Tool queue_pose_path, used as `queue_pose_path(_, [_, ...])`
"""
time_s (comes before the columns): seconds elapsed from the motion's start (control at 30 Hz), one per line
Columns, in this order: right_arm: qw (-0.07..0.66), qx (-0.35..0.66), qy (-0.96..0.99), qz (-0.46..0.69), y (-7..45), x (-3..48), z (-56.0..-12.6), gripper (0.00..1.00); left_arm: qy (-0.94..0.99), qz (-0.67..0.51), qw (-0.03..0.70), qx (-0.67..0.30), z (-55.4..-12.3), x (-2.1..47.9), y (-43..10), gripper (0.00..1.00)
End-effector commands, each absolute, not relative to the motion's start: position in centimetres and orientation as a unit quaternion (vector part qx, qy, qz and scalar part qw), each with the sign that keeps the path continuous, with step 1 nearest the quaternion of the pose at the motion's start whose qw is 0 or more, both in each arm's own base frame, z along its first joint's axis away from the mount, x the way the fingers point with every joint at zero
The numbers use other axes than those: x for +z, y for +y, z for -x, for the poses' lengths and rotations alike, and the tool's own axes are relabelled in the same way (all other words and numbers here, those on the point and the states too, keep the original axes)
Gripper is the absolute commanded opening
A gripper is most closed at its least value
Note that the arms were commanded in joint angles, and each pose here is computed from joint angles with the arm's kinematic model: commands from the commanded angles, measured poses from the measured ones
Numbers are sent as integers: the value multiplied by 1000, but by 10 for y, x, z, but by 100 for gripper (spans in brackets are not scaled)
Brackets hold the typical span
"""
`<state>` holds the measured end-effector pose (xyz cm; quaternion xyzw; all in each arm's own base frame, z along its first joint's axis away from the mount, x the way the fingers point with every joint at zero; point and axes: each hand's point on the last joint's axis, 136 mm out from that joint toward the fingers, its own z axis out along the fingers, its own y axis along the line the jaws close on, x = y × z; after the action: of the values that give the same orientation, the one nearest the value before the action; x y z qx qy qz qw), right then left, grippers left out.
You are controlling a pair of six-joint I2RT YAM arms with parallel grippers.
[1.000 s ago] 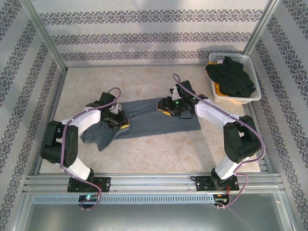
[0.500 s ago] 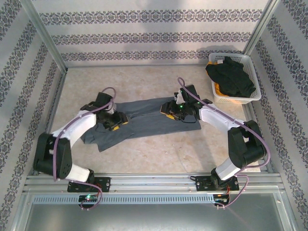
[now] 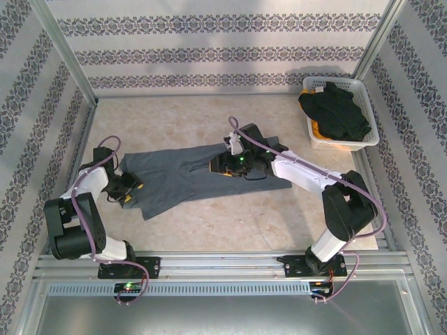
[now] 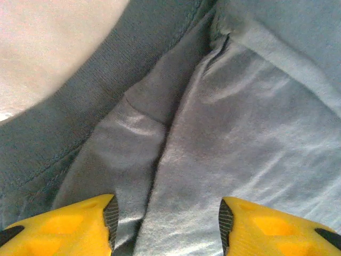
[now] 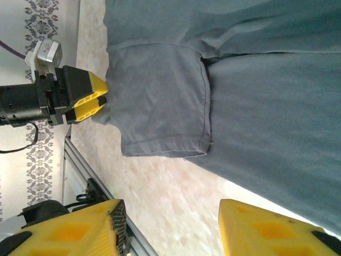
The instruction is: Fold and stack the t-shirts
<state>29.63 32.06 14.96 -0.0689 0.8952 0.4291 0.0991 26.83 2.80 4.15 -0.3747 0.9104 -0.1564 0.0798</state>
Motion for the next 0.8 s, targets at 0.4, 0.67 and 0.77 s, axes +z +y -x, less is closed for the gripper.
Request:
queue_pose_path(0.4, [97,431,894,78,331,153,-307,51,914,343,97,-193,-277,34,19,38])
queue_pose_path(0.67, [95,428,896,75,332,152,-311,50,913,349,105,-182,-278,42,24,0])
queue_pose_path(0.77, [98,428,895,73,331,153,-313,50,911,357,113,-173,-279,49,28,0])
